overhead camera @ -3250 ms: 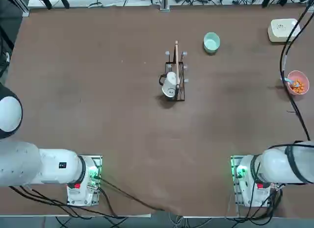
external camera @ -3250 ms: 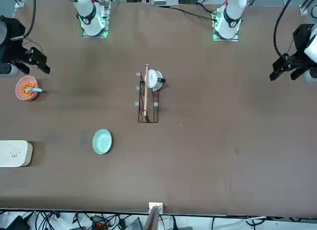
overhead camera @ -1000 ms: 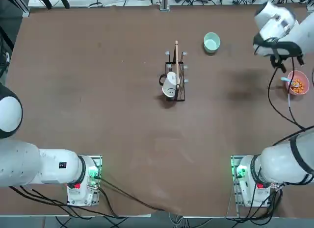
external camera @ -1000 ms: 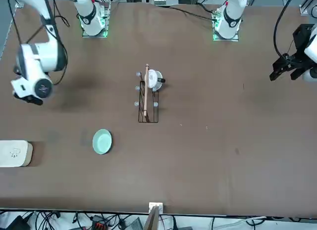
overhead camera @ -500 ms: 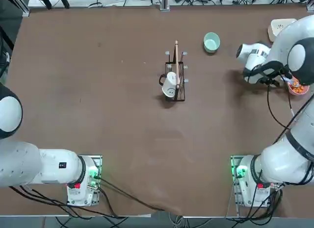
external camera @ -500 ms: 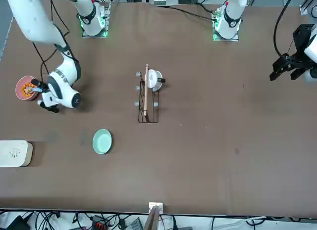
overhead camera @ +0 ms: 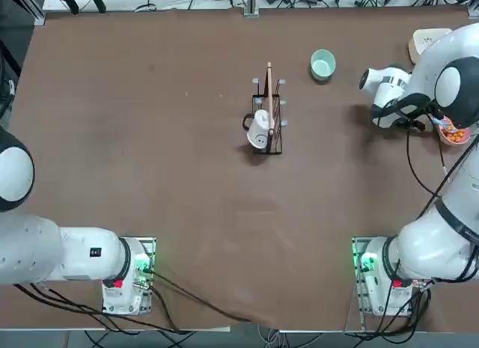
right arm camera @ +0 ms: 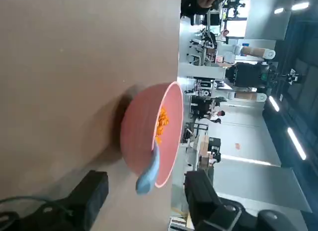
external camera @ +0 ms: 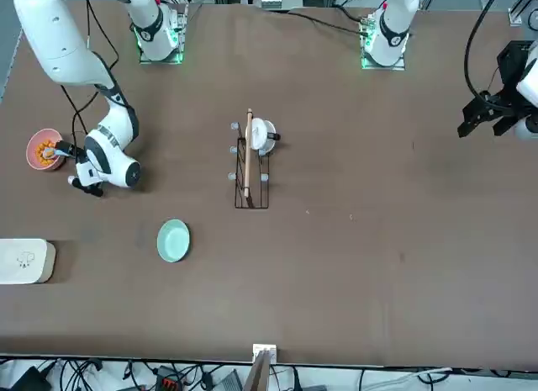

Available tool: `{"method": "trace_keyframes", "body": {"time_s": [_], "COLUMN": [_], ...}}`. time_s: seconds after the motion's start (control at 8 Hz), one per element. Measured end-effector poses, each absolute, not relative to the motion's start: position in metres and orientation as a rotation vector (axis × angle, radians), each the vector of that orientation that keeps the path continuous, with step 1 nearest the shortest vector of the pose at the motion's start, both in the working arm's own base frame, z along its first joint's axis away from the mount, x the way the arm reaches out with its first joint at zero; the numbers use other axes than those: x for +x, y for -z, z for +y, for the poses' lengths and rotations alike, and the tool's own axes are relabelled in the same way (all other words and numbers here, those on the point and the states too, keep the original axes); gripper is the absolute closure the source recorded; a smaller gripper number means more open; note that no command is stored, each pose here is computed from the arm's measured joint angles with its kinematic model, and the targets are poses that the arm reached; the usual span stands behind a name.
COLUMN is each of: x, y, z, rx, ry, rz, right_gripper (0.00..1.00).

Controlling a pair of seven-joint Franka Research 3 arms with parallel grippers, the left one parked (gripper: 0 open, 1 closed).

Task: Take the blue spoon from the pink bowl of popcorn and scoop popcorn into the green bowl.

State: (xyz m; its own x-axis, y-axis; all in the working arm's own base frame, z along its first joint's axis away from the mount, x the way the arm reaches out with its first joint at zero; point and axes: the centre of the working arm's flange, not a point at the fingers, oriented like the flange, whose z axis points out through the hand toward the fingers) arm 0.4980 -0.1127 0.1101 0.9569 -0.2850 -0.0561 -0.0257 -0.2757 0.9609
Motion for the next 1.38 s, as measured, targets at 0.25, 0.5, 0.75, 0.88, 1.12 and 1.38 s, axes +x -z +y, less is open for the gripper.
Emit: {"method": "trace_keyframes", "body": {"time_s": [0.25,0.5,0.75,0.88,1.12,1.38], "x": [0.5,0.495,0.492,0.494,0.498,0.497], "y": [-0.111,-0.102,-0.094,-0.096,-0.099,-0.1], "z": [-0.115,-0.117,-0.117,-0.119,-0.121,-0.122], "rx": [1.838,1.825,1.811,1.799,1.783,1.772], "ry": [0.247,0.229,0.219,0.213,0.201,0.202], "rz": [-0.241,-0.281,-0.295,-0.294,-0.292,-0.289], "right_gripper": [0.19,0.26,0.4,0.45,0.47,0.48]}}
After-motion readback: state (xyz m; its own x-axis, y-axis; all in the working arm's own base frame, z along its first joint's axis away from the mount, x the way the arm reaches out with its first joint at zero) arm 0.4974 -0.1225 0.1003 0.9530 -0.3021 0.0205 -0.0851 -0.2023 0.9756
